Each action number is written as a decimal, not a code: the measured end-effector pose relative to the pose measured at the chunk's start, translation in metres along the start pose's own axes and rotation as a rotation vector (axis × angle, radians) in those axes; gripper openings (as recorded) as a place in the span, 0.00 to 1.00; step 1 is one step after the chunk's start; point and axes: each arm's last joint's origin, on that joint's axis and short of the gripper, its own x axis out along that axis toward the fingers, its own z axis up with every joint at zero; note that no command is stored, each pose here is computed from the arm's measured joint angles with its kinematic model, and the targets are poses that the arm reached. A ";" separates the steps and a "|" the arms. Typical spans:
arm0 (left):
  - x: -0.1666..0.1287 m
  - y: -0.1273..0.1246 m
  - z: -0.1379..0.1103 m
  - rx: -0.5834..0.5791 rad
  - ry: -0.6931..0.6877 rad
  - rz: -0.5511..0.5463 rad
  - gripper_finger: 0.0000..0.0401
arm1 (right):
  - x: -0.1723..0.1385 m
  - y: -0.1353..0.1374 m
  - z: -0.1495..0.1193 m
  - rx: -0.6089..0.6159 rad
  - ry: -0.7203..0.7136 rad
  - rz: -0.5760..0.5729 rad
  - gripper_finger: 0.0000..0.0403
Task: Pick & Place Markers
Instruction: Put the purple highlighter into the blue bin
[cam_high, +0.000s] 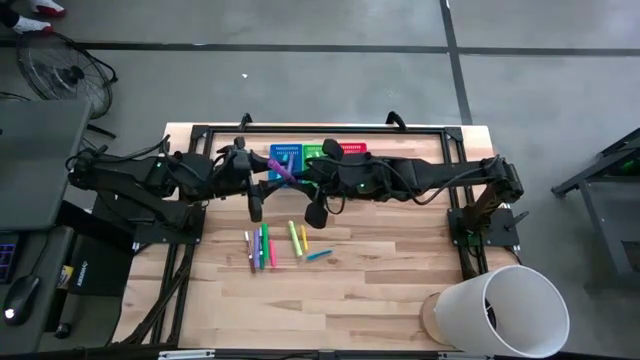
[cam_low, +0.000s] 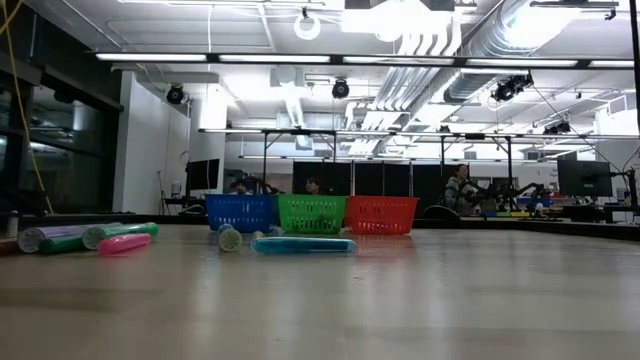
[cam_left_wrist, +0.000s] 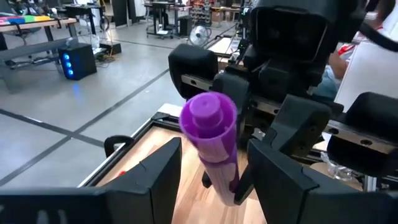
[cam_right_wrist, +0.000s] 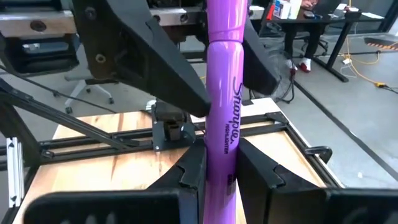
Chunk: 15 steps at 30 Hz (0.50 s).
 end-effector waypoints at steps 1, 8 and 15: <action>0.000 0.000 0.000 0.000 0.000 0.000 0.45 | 0.000 0.000 0.000 -0.005 0.000 0.003 0.13; 0.000 0.000 0.000 -0.003 0.000 -0.004 0.23 | 0.000 0.000 0.000 -0.020 0.002 -0.003 0.13; 0.000 -0.001 0.000 -0.008 0.005 -0.038 0.14 | 0.000 0.000 0.000 -0.032 0.003 0.003 0.13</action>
